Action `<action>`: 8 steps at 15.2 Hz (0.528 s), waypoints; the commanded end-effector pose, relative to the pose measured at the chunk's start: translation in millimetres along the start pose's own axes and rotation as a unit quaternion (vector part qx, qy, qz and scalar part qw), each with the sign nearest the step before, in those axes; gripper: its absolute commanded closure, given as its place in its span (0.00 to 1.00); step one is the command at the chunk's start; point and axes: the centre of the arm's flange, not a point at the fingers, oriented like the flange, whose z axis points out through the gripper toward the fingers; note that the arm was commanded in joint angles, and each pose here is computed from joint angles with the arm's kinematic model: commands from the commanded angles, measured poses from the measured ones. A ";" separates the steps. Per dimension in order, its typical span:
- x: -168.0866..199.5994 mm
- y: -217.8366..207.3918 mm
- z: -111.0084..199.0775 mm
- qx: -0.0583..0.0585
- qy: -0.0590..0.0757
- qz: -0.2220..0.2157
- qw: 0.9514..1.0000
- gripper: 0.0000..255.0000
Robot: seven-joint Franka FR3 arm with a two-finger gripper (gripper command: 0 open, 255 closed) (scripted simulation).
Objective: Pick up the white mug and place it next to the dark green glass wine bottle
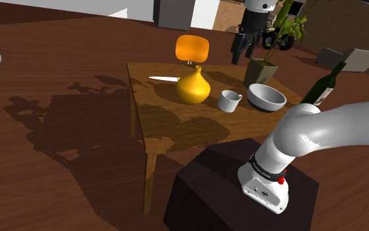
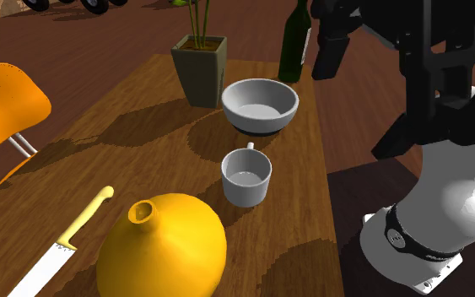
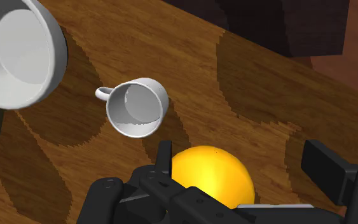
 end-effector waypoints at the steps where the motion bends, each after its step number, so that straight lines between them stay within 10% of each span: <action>1: 0.0 0.0 0.0 0.000 0.000 0.000 1.000 0.00; 8: 18.9 35.1 85.1 0.015 0.002 0.004 1.000 0.00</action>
